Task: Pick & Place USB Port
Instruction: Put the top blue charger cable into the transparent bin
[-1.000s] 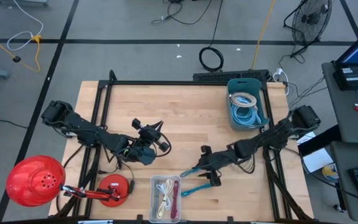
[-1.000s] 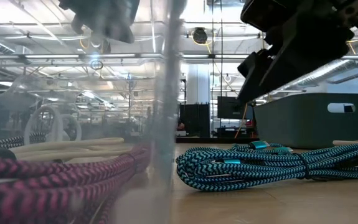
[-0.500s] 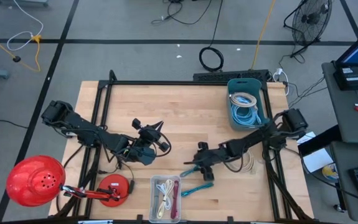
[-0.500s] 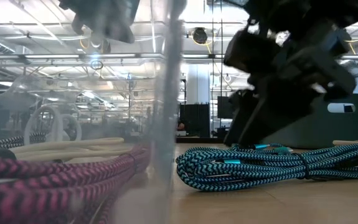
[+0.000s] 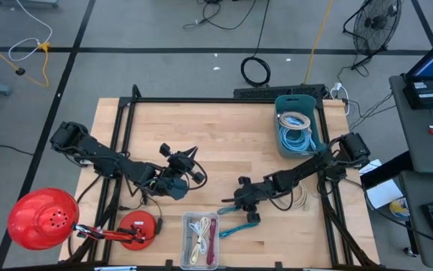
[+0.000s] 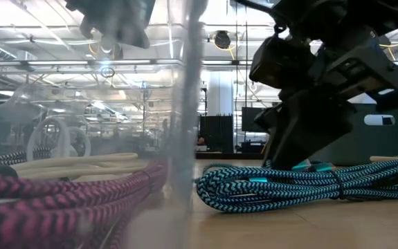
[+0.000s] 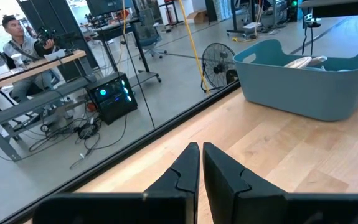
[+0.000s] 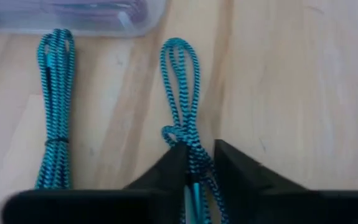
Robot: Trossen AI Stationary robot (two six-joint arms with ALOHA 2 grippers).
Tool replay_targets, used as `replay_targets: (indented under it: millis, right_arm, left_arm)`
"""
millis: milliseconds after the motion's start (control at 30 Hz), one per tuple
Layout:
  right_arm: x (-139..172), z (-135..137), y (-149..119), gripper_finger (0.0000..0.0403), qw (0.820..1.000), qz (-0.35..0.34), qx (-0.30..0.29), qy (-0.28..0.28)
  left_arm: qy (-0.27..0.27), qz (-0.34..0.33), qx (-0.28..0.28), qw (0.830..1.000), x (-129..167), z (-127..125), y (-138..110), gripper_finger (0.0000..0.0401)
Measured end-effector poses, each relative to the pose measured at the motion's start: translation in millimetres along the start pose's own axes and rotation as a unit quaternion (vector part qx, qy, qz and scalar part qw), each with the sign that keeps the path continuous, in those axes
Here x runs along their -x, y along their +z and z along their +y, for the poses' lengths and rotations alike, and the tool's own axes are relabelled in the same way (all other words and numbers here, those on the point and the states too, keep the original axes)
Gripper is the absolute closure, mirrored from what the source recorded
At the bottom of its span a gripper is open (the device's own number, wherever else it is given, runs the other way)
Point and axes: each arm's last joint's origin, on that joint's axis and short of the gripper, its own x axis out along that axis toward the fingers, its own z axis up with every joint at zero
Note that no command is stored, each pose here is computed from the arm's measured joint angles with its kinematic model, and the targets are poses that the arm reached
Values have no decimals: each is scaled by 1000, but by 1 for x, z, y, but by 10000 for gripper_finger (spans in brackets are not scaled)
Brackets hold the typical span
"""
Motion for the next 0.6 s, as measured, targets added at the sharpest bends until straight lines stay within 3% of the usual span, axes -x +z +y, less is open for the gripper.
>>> replay_targets:
  millis: [100,233,400,600]
  right_arm:
    - [0,3,7,389,1000,-9,17,3]
    - [3,8,29,386,998,-51,35,-15]
    - [11,8,55,395,986,-108,52,-117]
    - [23,5,76,397,949,-187,26,-253]
  left_arm:
    - [0,0,-1,1000,0,0,0,375]
    - [1,2,-7,1000,0,0,-1,375]
    - [3,4,-15,1000,0,1,-2,375]
    - [31,-9,-21,999,9,9,-1,375]
